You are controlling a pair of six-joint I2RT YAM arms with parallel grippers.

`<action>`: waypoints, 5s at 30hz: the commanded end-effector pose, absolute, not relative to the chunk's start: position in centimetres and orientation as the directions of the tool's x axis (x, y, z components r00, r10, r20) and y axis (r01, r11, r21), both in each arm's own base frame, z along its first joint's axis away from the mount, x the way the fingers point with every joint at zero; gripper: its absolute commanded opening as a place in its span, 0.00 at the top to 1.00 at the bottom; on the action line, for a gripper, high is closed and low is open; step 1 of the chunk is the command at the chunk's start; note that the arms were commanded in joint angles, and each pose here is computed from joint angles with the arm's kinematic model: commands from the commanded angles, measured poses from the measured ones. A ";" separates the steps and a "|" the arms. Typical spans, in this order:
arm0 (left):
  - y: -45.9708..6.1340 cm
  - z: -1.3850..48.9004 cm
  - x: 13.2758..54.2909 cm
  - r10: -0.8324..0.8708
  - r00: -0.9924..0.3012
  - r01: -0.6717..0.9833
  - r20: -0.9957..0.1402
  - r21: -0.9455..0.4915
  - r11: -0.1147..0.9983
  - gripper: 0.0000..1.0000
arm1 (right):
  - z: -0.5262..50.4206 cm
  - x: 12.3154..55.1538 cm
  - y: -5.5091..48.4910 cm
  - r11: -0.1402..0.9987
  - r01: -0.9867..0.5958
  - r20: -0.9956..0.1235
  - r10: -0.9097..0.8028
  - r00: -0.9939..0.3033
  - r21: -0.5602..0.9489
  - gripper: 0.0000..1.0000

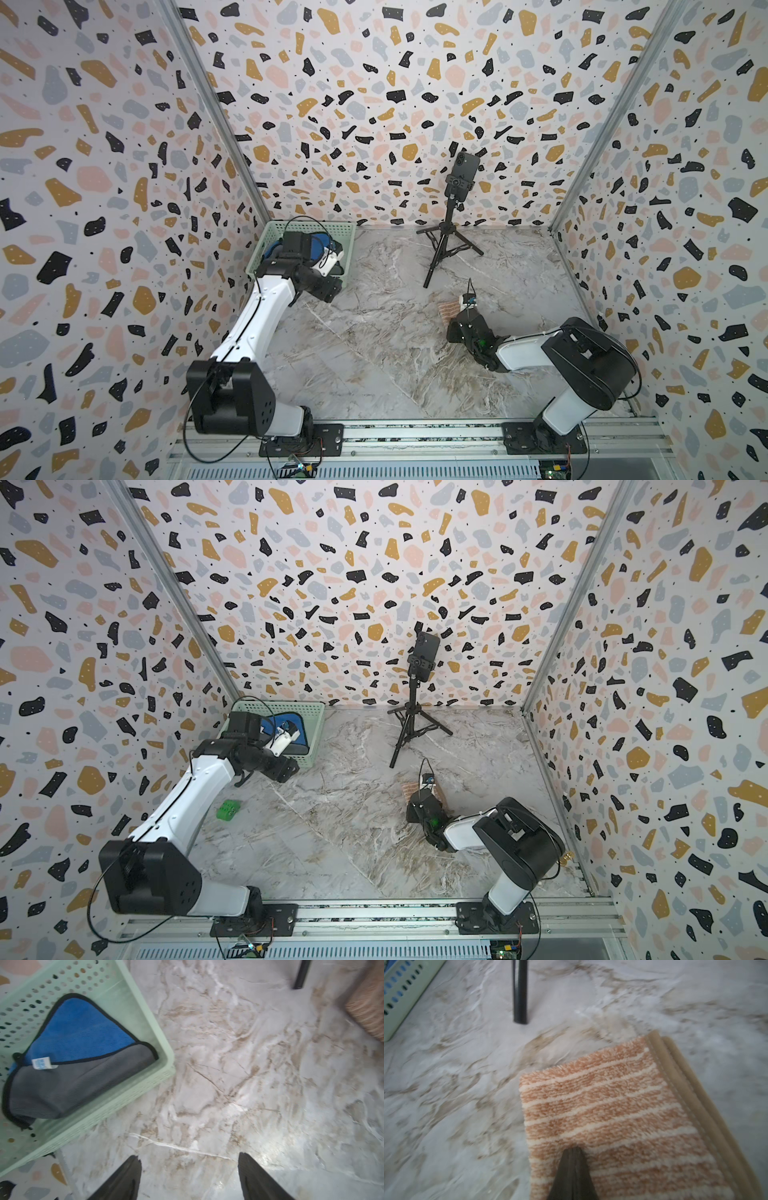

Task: Fold the square dishcloth
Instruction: Move the cleaning item to the center of the board, then pick up the cleaning item from the bin, then place the cleaning item at the center of the board.

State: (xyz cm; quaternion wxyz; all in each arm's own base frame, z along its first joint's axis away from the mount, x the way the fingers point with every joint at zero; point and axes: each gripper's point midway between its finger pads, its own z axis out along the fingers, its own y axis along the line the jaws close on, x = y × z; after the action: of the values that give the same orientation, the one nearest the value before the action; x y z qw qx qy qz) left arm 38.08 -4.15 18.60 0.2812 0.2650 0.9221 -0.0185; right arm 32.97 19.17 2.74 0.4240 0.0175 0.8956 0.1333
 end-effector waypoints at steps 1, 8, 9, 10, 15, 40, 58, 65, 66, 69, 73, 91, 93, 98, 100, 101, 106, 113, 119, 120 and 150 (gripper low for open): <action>-1.5 18.0 42.2 0.411 -0.766 0.382 -0.494 0.164 0.909 0.23 | 2.0 34.6 16.1 0.973 0.022 -0.728 0.186 -0.659 0.229 0.99; -0.5 13.7 48.0 0.354 -0.854 0.331 -0.381 0.128 0.935 0.23 | 4.9 36.9 17.4 0.949 -0.019 -0.705 0.221 -0.674 0.316 0.74; -0.5 13.3 48.5 0.351 -0.859 0.328 -0.374 0.124 0.936 0.23 | 6.0 36.9 17.7 0.945 -0.037 -0.712 0.219 -0.667 0.325 0.68; -0.6 12.3 49.0 0.350 -0.866 0.331 -0.357 0.114 0.937 0.23 | 7.1 36.9 18.0 0.945 -0.058 -0.718 0.203 -0.666 0.321 0.60; -1.6 9.5 50.7 0.353 -0.879 0.356 -0.320 0.049 0.933 0.23 | 13.0 35.9 18.4 0.957 -0.144 -0.757 0.100 -0.646 0.250 0.41; -0.5 1.6 50.2 0.472 -0.879 0.460 -0.070 0.139 0.877 0.71 | 13.8 31.9 23.3 0.911 -0.350 -0.808 -0.033 -0.589 0.217 0.52; -1.1 20.2 46.7 0.530 -0.677 0.412 -0.510 0.334 0.848 1.00 | 15.1 30.8 24.7 0.905 -0.408 -0.858 -0.109 -0.501 0.123 0.82; -3.5 27.4 40.0 0.547 -0.549 0.479 -0.632 0.298 0.826 1.00 | 16.1 30.4 24.6 0.903 -0.418 -0.873 -0.122 -0.473 0.100 0.49; -4.2 28.3 38.7 0.552 -0.520 0.503 -0.652 0.289 0.815 1.00 | 16.3 30.3 24.7 0.901 -0.424 -0.876 -0.127 -0.465 0.095 0.45; -6.4 30.1 34.1 0.580 -0.426 0.602 -0.694 0.261 0.754 1.00 | 17.2 29.5 25.5 0.878 -0.473 -0.892 -0.155 -0.425 0.073 0.35; -9.2 31.2 27.1 0.638 -0.274 0.751 -0.720 0.254 0.609 1.00 | 19.1 27.2 28.6 0.788 -0.615 -0.929 -0.237 -0.285 -0.013 0.18; -10.6 30.1 17.0 0.657 -0.113 0.828 -0.745 0.295 0.476 1.00 | 20.1 11.0 43.7 0.174 -0.984 -0.960 -0.266 -0.083 0.037 0.30; -10.5 29.7 16.8 0.659 -0.118 0.829 -0.743 0.291 0.477 1.00 | 20.0 10.5 43.9 0.173 -0.983 -0.962 -0.254 -0.099 0.055 0.31; -10.4 29.2 16.4 0.668 -0.127 0.831 -0.733 0.289 0.475 1.00 | 20.1 8.8 44.1 0.164 -0.984 -0.967 -0.233 -0.104 0.066 0.22; -10.4 29.2 16.2 0.667 -0.124 0.832 -0.734 0.290 0.473 1.00 | 20.3 9.0 44.4 0.179 -0.980 -0.965 -0.229 -0.126 0.086 0.24; -10.4 29.3 16.1 0.666 -0.119 0.833 -0.736 0.291 0.471 1.00 | 20.3 9.1 44.6 0.189 -0.977 -0.963 -0.231 -0.139 0.096 0.25; -10.5 29.3 15.4 0.666 -0.113 0.835 -0.738 0.293 0.466 1.00 | 19.3 11.1 45.1 0.298 -0.950 -0.952 -0.253 -0.172 0.093 0.27; -10.4 29.3 14.5 0.679 -0.095 0.838 -0.728 0.310 0.450 1.00 | 18.7 12.2 45.0 0.355 -0.928 -0.956 -0.212 -0.201 0.116 0.39; -9.9 28.9 14.4 0.695 -0.104 0.830 -0.712 0.323 0.455 1.00 | 19.0 11.4 44.3 0.333 -0.932 -0.956 -0.198 -0.216 0.141 1.00; -9.8 28.7 14.5 0.702 -0.108 0.827 -0.704 0.328 0.456 1.00 | 19.4 11.4 43.7 0.338 -0.931 -0.957 -0.196 -0.212 0.137 1.00; -10.8 20.6 22.6 0.600 -0.332 0.786 -0.728 0.138 0.603 0.84 | 16.5 16.6 28.7 0.662 -0.749 -0.650 -0.578 -0.493 -0.022 1.00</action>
State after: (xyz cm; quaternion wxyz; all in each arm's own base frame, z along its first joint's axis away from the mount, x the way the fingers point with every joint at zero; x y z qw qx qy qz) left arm 15.84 -11.75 21.20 0.3471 0.4845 0.7816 -0.1840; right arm 14.99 30.55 19.91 0.3700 -0.4013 0.8201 0.1719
